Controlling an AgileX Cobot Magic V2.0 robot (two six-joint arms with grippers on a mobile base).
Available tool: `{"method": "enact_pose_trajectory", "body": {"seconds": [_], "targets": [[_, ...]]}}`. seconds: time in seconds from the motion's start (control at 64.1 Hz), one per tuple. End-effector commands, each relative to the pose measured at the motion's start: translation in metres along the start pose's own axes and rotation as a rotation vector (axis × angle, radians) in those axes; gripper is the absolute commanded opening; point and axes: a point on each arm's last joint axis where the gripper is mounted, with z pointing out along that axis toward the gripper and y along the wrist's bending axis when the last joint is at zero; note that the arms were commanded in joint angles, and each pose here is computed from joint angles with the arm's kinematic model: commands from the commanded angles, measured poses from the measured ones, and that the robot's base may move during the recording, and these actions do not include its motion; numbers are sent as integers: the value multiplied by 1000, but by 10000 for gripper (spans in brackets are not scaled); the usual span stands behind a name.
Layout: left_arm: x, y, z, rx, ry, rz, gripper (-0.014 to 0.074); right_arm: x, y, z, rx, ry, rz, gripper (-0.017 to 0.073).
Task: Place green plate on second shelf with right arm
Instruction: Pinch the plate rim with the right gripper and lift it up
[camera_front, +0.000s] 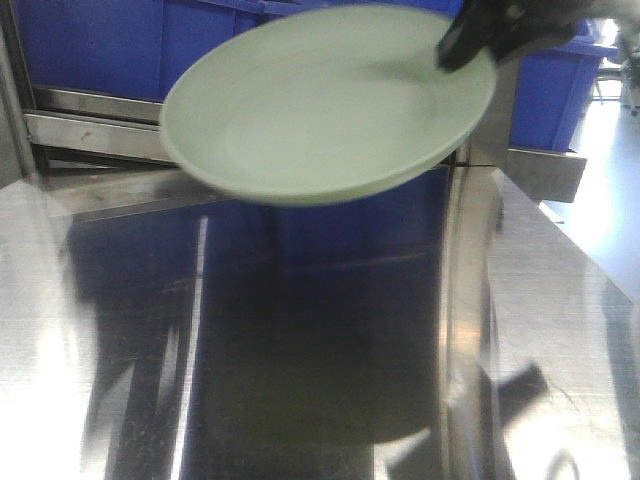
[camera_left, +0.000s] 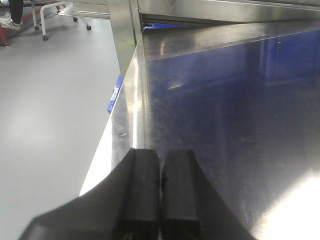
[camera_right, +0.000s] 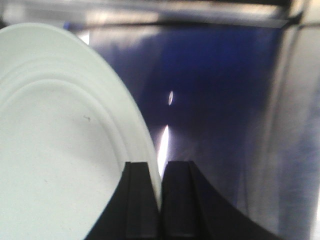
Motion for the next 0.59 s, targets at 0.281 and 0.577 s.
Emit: {"method": "enact_pose_trajectory", "body": {"seconds": [0.281,0.577], "targets": [[7,-2,3,18,-40,-1,125,-7,-41,-99,36,-437,57,55],[7,-2,3,18,-40,-1,125,46,-68,-150,114,-597,82,55]]}}
